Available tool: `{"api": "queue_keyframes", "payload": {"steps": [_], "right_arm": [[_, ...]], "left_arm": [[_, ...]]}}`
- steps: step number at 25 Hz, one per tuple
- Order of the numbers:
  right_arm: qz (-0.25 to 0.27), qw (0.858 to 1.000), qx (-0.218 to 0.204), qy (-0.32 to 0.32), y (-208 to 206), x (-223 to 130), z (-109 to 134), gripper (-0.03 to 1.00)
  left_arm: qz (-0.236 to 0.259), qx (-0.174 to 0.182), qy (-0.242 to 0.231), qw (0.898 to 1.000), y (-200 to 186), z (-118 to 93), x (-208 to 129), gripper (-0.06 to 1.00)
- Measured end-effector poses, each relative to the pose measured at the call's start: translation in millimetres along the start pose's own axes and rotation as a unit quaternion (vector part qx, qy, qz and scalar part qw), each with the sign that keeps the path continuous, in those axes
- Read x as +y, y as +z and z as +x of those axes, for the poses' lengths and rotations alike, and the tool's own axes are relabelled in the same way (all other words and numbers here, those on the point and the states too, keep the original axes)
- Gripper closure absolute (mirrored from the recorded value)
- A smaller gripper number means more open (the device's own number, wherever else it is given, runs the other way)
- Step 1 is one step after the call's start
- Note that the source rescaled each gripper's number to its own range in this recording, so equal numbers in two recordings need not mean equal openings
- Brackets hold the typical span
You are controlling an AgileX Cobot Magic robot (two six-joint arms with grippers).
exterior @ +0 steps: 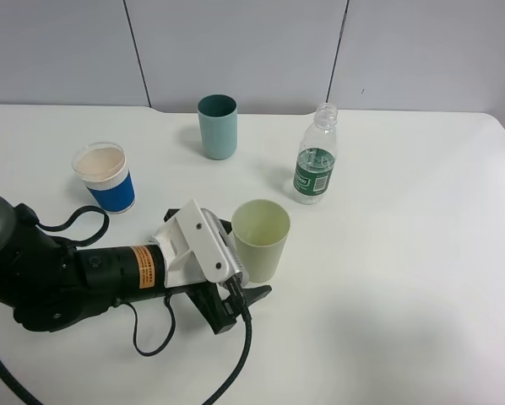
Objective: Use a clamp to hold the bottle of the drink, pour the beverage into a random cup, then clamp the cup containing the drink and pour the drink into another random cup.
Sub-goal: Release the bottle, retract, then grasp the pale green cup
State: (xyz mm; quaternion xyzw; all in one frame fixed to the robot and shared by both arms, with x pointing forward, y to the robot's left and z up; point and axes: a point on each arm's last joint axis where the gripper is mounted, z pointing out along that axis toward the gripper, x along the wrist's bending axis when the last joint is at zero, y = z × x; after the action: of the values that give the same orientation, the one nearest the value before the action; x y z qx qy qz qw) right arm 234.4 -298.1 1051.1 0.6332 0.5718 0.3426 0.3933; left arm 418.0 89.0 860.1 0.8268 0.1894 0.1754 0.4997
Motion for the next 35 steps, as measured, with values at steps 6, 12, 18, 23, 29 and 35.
{"api": "queue_keyframes", "payload": {"steps": [6, 12, 18, 23, 29, 35], "right_arm": [[0.0, 1.0, 0.0, 0.0, 0.0, 0.0, 0.0, -0.03], [0.0, 1.0, 0.0, 0.0, 0.0, 0.0, 0.0, -0.03], [0.0, 1.0, 0.0, 0.0, 0.0, 0.0, 0.0, -0.03], [0.0, 1.0, 0.0, 0.0, 0.0, 0.0, 0.0, -0.03], [0.0, 1.0, 0.0, 0.0, 0.0, 0.0, 0.0, -0.03], [0.0, 1.0, 0.0, 0.0, 0.0, 0.0, 0.0, -0.03]], "left_arm": [[-0.01, 0.002, -0.017, 1.0, 9.7, 1.9, 0.4, -0.03], [-0.026, 0.005, -0.032, 0.999, 17.3, 4.3, 5.8, -0.03], [-0.02, 0.003, -0.037, 0.999, 23.8, 3.9, -1.2, -0.01], [-0.023, 0.003, -0.037, 0.999, 24.2, 3.8, -1.7, 0.59], [-0.024, 0.003, -0.039, 0.999, 24.2, 3.9, -1.6, 0.92], [-0.024, 0.003, -0.039, 0.999, 24.2, 3.9, -1.6, 0.92]]}}
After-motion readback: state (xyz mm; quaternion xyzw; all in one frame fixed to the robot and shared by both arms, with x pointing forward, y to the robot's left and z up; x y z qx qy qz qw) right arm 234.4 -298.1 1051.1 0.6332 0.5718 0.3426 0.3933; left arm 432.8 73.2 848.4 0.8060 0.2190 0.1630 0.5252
